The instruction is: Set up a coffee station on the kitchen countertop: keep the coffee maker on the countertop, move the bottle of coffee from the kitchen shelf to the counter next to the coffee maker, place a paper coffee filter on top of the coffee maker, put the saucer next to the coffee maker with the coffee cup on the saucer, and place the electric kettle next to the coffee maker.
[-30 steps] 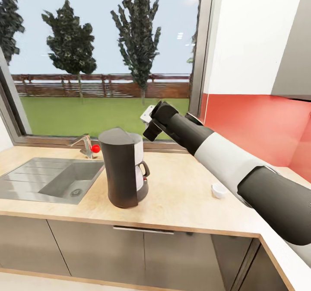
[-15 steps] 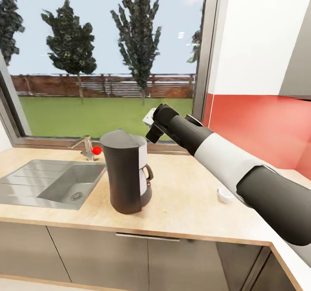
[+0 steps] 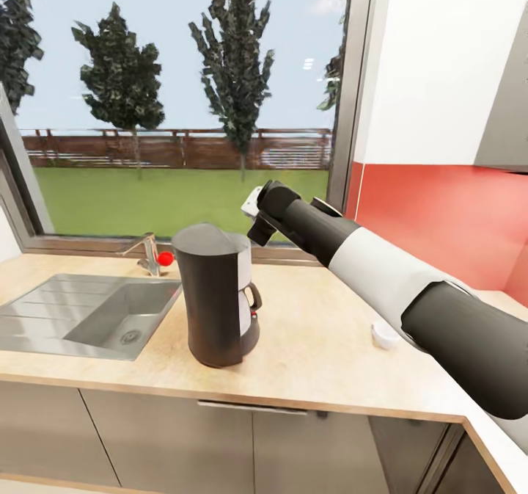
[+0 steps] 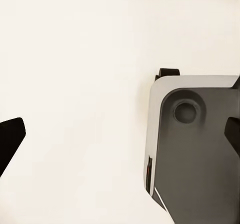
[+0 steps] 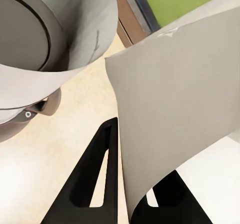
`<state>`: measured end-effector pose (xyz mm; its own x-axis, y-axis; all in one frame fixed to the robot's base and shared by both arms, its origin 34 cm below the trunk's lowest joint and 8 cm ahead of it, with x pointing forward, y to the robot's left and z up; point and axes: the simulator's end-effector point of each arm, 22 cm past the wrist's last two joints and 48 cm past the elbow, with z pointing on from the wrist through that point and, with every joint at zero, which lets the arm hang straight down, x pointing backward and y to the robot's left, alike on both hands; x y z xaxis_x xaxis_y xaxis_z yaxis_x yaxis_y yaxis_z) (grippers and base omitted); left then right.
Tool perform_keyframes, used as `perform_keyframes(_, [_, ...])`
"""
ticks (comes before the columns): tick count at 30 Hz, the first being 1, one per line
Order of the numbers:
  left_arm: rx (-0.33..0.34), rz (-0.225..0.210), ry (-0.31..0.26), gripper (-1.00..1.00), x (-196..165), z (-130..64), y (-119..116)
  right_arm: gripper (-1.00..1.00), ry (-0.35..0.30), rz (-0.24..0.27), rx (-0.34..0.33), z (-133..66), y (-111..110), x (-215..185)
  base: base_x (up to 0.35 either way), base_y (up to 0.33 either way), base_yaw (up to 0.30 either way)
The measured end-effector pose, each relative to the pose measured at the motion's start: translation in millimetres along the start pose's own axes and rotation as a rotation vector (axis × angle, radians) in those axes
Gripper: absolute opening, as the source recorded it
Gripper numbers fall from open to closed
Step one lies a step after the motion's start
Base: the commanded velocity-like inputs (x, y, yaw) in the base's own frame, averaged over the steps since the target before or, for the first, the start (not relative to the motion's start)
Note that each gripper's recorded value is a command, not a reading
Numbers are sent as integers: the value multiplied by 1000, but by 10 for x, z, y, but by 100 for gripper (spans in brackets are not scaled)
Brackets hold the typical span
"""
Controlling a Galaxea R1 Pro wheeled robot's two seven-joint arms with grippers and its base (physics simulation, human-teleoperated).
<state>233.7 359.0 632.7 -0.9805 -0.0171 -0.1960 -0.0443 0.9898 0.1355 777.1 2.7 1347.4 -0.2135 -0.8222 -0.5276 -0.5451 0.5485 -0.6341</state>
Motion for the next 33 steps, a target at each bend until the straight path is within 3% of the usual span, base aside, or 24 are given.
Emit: perform_keyframes(33, [4, -7, -52, 100, -202, -31, -22, -100, -31, -17, 45, -350, -100, -154, 0, 0, 0])
